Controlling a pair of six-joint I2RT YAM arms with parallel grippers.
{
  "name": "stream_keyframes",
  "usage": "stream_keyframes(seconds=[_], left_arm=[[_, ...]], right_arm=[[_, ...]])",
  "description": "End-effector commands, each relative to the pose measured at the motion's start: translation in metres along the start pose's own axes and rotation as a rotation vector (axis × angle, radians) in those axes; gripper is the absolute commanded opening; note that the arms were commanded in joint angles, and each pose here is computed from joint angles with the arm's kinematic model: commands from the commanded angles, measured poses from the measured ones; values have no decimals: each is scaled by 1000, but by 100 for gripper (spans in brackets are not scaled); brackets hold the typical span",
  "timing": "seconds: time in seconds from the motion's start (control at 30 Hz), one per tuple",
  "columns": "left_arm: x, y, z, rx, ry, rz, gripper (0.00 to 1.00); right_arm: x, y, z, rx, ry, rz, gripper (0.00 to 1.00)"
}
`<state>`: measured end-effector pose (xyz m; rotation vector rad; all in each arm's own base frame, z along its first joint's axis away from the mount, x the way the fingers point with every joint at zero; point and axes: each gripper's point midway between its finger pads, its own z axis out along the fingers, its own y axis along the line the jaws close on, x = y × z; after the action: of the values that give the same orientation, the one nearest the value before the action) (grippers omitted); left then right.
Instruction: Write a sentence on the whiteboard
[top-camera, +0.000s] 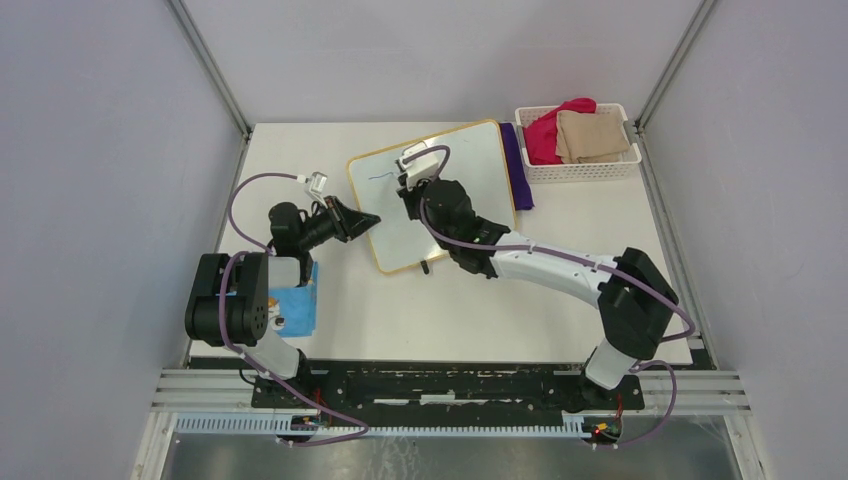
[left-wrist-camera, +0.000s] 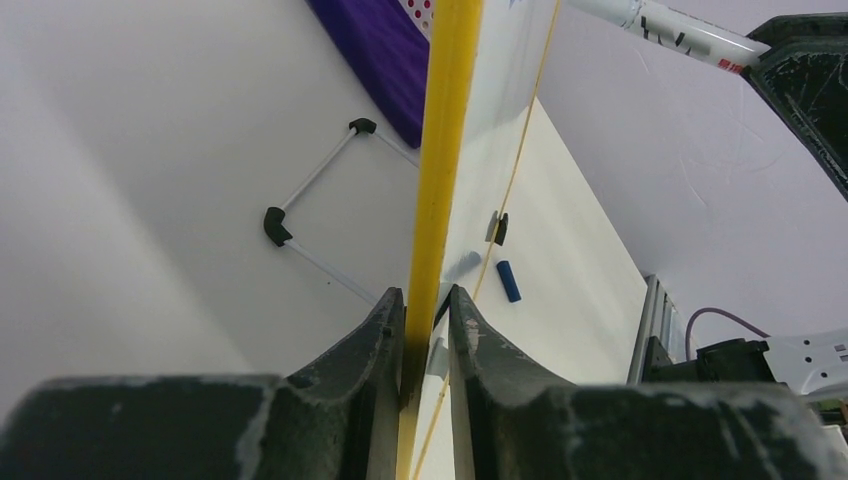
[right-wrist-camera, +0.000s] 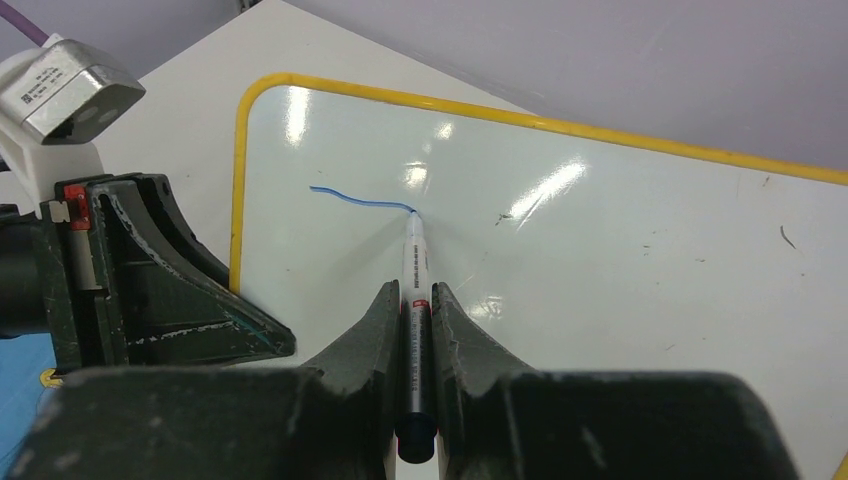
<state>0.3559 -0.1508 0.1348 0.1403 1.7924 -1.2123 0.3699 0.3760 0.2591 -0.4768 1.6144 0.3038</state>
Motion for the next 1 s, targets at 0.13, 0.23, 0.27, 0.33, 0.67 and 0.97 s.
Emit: stream_keyframes(seconds=[0.13,0.23,0.27,0.33,0.67,0.97], left_arm=[[-8,3,-1,-27,-19,47,40],[-5,-9,3,1,-9,55,47],[-6,-9,3,1,-12,58,48],[-6,-10,3,4,-11,59,51],[2,-7,6,-1,19,48,38],[5,-5,7,-10,33,50,37]], right_arm=[[-34,0,-23,-67,-109,58,0],[-44,5,-33,-95,-141,64,0],[-47,6,-36,-100,-150,64,0],[-50,8,-41,-111,-160,66,0],[-44,19,-38,-139,-138,56,0],[-38,23,-25,-120,-113,59,0]])
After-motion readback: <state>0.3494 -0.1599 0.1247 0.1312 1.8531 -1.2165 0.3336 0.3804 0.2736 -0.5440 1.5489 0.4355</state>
